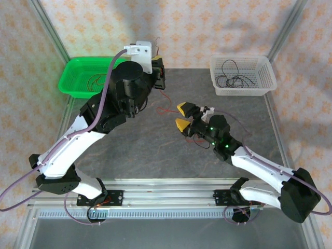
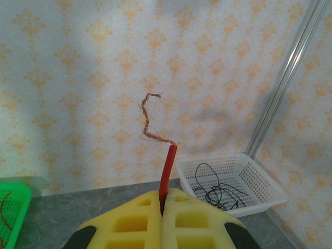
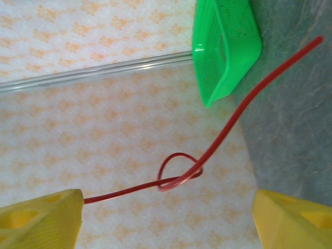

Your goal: Untangle the cables

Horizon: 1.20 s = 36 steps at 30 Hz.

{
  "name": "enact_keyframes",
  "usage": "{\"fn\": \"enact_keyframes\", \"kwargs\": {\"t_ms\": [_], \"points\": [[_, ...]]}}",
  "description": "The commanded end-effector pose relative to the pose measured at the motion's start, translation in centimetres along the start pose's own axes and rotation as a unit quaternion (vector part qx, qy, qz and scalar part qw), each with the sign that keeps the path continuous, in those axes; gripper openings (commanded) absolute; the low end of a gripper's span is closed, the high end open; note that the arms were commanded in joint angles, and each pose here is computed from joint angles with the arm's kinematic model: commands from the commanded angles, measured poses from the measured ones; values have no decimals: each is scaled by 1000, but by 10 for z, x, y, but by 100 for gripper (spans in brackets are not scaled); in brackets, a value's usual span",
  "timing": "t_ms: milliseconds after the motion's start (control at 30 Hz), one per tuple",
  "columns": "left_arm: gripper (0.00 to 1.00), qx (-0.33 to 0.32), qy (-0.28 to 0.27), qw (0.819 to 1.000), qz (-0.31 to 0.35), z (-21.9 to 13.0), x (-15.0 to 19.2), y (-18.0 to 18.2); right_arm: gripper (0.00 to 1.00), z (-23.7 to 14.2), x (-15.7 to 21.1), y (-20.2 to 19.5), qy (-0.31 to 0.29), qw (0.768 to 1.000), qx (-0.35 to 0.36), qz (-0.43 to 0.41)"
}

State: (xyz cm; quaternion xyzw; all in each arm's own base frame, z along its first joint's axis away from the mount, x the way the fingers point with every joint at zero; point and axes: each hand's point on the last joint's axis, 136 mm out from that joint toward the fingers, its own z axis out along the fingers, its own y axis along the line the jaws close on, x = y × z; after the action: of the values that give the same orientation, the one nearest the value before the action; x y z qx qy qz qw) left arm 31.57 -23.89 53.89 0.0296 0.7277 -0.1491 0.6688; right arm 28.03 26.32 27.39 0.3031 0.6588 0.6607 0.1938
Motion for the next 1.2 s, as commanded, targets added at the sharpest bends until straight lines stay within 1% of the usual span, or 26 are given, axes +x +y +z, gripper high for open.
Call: {"fn": "enact_keyframes", "kwargs": {"t_ms": [0,167,200,267,300,400,433,500,533,633,767,900,1000,1167], "points": [[0,15,-13,1000,-14,0,-9,-7,83,6,-3,23,-10,998,-43,38],[0,21,-16,1000,-17,-2,-12,-9,74,23,-7,12,-10,998,-38,56],[0,21,-16,999,-18,-2,-12,-8,71,26,-8,10,-11,997,-39,59],[0,22,-17,999,-21,-3,-14,-8,61,30,-11,7,-17,997,-38,60],[0,22,-18,999,-21,-4,-14,-7,50,32,-12,7,-21,997,-39,57],[0,17,-19,999,-21,-7,-15,-4,10,28,-20,1,-47,998,-25,37],[0,14,-19,1000,-20,-8,-15,-2,1,25,-23,-2,-59,998,-16,29],[0,0,-22,1000,-16,-10,-17,5,0,17,-33,-15,-90,996,13,5],[0,-8,-24,1000,-14,-11,-18,8,0,9,-37,-14,-102,995,16,-6],[0,-50,-34,998,-6,-19,-24,27,0,-18,-56,-34,-149,987,48,-29],[0,-115,-57,992,-1,-34,-35,57,0,-59,-83,-61,-210,971,96,-55],[0,-154,-73,985,3,-45,-43,75,0,-96,-103,-80,-266,954,124,-64],[0,-171,-77,982,10,-49,-47,81,0,-115,-114,-90,-293,945,132,-62],[0,-182,-78,980,18,-48,-48,82,0,-126,-121,-98,-308,939,141,-65]]}}
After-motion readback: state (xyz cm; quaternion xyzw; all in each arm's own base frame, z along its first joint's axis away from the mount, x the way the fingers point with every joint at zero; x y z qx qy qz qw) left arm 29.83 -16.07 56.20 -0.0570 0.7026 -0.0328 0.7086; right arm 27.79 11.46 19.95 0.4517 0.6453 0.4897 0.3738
